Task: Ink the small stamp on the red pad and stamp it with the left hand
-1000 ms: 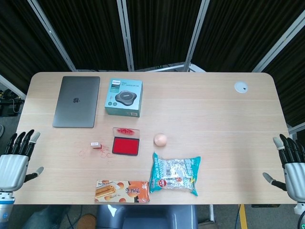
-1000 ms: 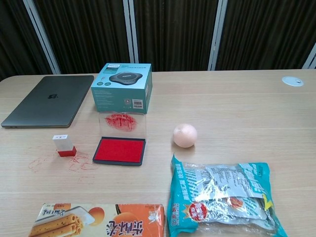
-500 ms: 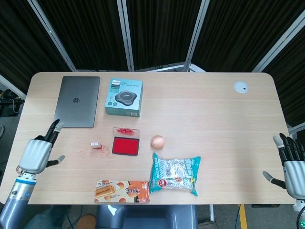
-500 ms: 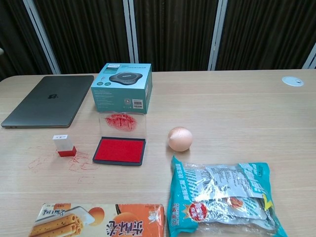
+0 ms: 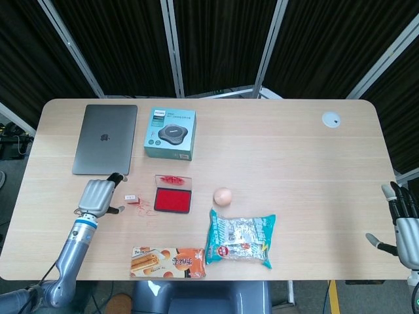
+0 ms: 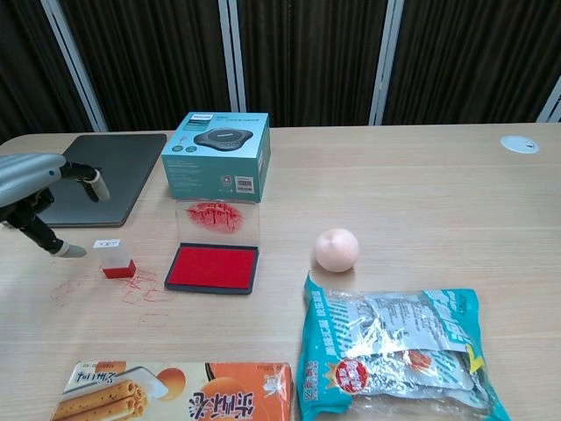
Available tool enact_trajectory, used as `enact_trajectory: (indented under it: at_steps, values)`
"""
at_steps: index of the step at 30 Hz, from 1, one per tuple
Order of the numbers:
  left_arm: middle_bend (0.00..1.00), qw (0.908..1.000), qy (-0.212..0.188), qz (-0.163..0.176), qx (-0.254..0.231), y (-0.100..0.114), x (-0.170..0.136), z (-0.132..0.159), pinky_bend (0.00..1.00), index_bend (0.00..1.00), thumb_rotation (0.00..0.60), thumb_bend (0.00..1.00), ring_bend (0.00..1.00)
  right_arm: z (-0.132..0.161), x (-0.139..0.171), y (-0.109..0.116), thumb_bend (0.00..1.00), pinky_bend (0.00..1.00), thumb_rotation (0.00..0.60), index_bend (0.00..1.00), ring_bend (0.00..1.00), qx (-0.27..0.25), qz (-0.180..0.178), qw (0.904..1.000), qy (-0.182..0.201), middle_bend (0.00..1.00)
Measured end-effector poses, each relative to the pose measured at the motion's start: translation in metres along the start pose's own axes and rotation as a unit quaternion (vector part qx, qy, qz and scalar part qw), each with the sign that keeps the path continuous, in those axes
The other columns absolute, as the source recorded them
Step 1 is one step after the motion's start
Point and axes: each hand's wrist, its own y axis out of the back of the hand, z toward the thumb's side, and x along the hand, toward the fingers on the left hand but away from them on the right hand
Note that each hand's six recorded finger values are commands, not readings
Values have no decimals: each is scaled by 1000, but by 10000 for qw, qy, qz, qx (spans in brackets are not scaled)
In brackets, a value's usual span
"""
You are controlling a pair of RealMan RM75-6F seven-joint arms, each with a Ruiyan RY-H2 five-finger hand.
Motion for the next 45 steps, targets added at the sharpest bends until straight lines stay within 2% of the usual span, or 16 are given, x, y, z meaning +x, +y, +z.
enact_trajectory:
  at_steps: [5, 9, 11, 20, 27, 38, 45]
  values:
    - [357, 10000, 52, -13, 33, -7, 8, 3, 951, 316, 600, 64, 898, 0, 0, 0, 0, 0, 600, 0, 0, -4, 8, 10000, -2, 0]
    - [372, 9999, 31, -74, 85, -14, 11, 4, 951, 321, 600, 173, 898, -1, -1, -1, 0, 0, 600, 0, 0, -6, 20, 10000, -15, 0]
    - [377, 9998, -7, -141, 123, -18, 12, 5, 950, 323, 600, 195, 897, -1, -1, -1, 0, 0, 600, 0, 0, -5, 24, 10000, -21, 0]
    - [422, 9997, -55, -212, 125, -27, 15, 8, 945, 336, 600, 219, 898, -2, -1, -3, 0, 0, 600, 0, 0, 4, 59, 10000, -32, 0]
    - [438, 9995, -30, -255, 184, -32, 19, 11, 943, 335, 600, 302, 897, -3, -2, -5, 0, 0, 600, 0, 0, -7, 90, 9999, -57, 0]
    - [464, 9993, -48, -297, 242, -38, 21, 13, 943, 348, 600, 344, 897, -4, -3, -7, 0, 0, 600, 0, 0, 4, 131, 9999, -81, 0]
    - [493, 9992, -79, -273, 270, -39, 22, 13, 943, 397, 600, 345, 897, -5, -4, -8, 0, 0, 600, 0, 0, 13, 139, 9999, -94, 0]
